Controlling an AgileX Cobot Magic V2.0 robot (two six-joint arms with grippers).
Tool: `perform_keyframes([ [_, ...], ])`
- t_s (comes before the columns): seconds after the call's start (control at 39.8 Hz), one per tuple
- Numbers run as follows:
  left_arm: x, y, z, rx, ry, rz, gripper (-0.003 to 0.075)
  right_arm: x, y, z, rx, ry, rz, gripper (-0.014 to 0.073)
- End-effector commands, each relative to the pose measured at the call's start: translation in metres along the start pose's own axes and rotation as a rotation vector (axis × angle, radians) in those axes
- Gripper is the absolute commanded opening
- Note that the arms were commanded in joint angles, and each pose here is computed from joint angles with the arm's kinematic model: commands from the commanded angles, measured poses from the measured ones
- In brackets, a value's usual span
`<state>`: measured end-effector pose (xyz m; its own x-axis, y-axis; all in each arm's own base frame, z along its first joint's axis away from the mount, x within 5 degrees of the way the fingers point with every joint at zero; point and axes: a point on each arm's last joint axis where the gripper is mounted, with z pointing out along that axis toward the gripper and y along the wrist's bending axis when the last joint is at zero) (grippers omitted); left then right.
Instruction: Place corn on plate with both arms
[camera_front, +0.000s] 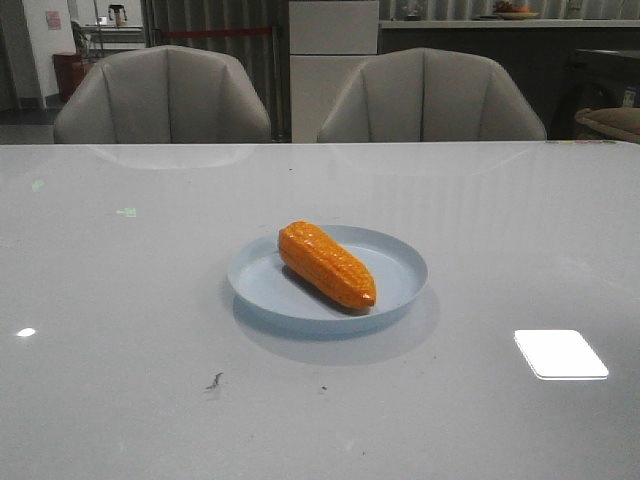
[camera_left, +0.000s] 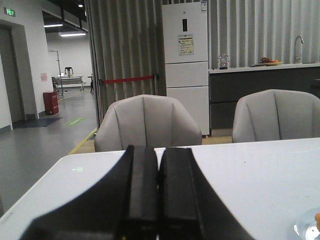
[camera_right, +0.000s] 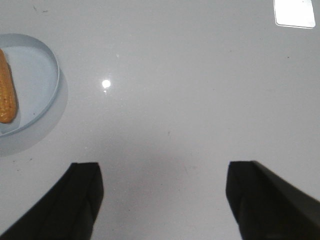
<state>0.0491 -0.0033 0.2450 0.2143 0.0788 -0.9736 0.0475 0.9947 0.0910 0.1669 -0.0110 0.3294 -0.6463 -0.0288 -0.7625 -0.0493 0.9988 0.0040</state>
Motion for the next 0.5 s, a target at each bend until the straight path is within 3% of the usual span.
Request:
perform_keyframes([
  [0.0, -0.009, 0.001, -0.001, -0.011, -0.107, -0.028, 0.0094, -0.011, -0.001, -0.008, 0.016, -0.089, -0.003, 0.0613],
  [0.3, 0.040, -0.004, -0.002, 0.002, 0.055, -0.028, 0.0094, -0.011, -0.001, -0.008, 0.016, -0.089, -0.003, 0.0613],
  [0.48, 0.043, -0.004, -0.003, 0.006, 0.103, -0.028, 0.0094, -0.011, -0.001, -0.008, 0.015, -0.086, -0.003, 0.0613],
])
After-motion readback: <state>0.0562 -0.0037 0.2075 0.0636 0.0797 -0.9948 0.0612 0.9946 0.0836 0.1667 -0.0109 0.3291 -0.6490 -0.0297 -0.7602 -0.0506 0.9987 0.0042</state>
